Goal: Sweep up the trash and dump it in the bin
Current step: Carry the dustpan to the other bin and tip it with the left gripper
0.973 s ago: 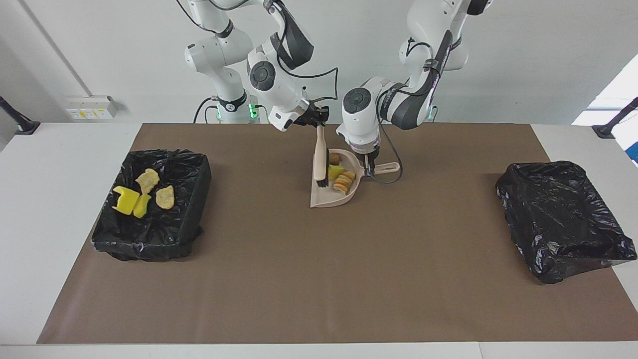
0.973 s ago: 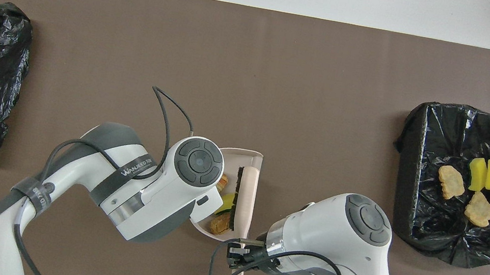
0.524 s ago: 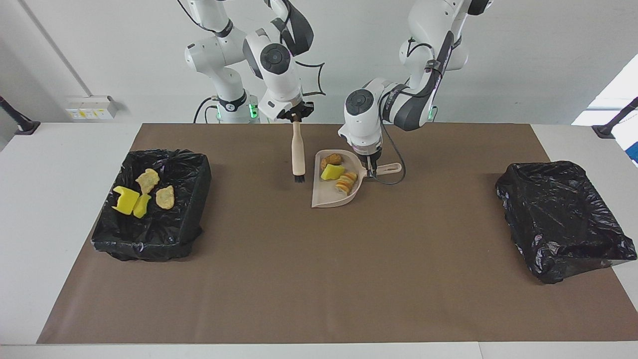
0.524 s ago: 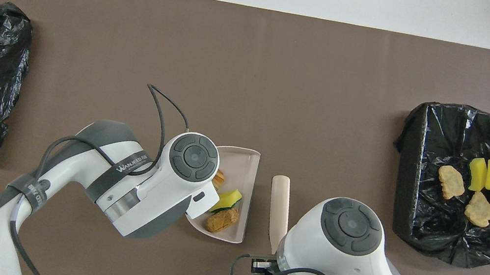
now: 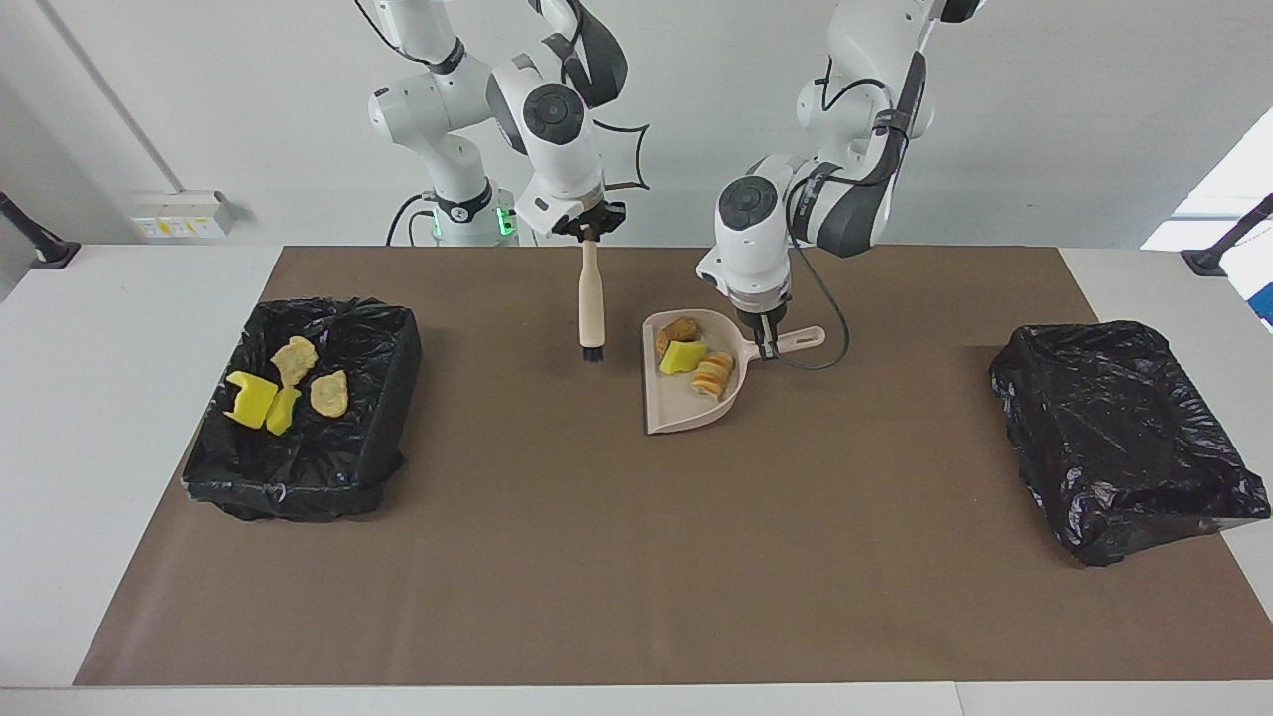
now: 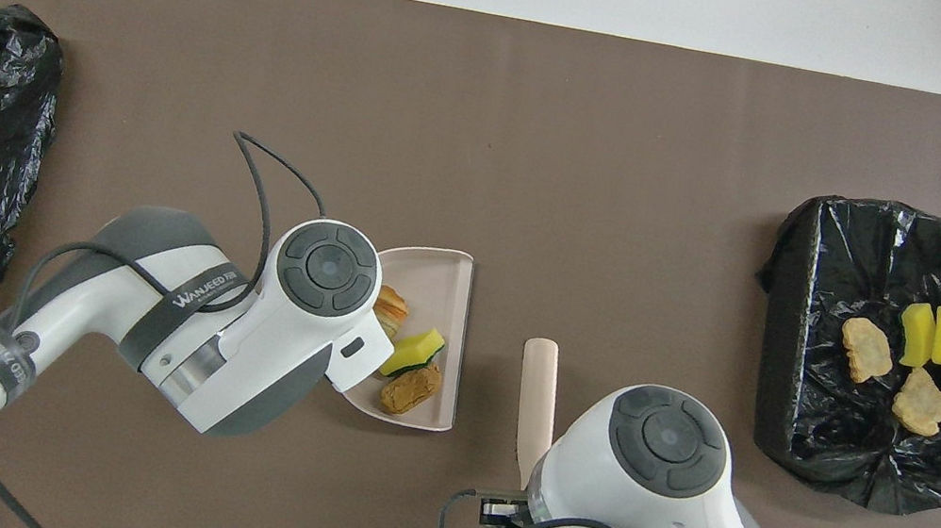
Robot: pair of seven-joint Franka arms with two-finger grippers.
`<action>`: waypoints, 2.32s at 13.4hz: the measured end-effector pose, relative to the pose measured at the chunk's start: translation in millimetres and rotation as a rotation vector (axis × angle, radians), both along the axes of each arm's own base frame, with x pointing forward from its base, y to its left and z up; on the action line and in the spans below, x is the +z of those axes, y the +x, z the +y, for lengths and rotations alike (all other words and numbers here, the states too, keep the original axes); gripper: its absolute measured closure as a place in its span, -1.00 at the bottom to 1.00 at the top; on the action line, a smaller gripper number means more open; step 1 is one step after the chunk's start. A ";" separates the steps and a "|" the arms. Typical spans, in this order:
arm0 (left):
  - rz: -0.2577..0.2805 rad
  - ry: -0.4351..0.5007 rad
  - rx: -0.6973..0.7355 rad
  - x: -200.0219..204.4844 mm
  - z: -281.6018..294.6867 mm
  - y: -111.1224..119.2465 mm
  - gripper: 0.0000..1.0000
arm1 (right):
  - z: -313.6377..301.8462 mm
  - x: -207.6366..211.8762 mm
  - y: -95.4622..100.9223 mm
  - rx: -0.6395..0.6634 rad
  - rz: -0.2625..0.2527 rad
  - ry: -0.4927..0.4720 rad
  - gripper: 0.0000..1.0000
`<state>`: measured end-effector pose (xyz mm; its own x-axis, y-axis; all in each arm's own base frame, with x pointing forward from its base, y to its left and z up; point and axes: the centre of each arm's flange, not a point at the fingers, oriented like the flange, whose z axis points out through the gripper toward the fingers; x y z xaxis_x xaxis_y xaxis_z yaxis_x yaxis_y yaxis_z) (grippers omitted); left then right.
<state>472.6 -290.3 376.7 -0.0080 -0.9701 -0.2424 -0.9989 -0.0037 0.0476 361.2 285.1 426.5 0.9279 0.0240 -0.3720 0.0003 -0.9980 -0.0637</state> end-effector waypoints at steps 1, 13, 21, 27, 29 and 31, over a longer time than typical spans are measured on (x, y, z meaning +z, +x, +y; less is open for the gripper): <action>-0.009 -0.011 0.012 12.3 14.1 6.9 0.37 | 15.2 -6.0 -8.1 -0.012 -0.018 -0.008 0.49; -0.068 -0.225 0.357 107.9 377.0 54.0 0.37 | 45.0 -54.3 -34.1 -0.045 0.033 -0.018 0.49; -0.237 -0.138 0.170 140.4 549.9 82.3 0.37 | 59.2 -78.4 -37.7 -0.062 -0.023 -0.001 0.49; -0.225 0.125 0.013 139.0 594.2 117.6 0.37 | 62.5 -86.0 -41.5 -0.053 -0.018 -0.007 0.24; -0.167 0.223 -0.036 141.9 598.0 116.8 0.37 | 62.1 -88.9 -41.9 -0.053 -0.013 -0.012 0.07; -0.122 0.297 -0.069 145.2 603.0 114.5 0.37 | 62.1 -89.8 -41.9 -0.053 -0.011 -0.013 -0.02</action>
<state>587.0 312.7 521.9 -0.0244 -0.8550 -0.5180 -0.9955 0.0680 -0.0654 319.3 347.2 336.7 0.9319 -0.0303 -0.3614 -0.0522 -0.9973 -0.0510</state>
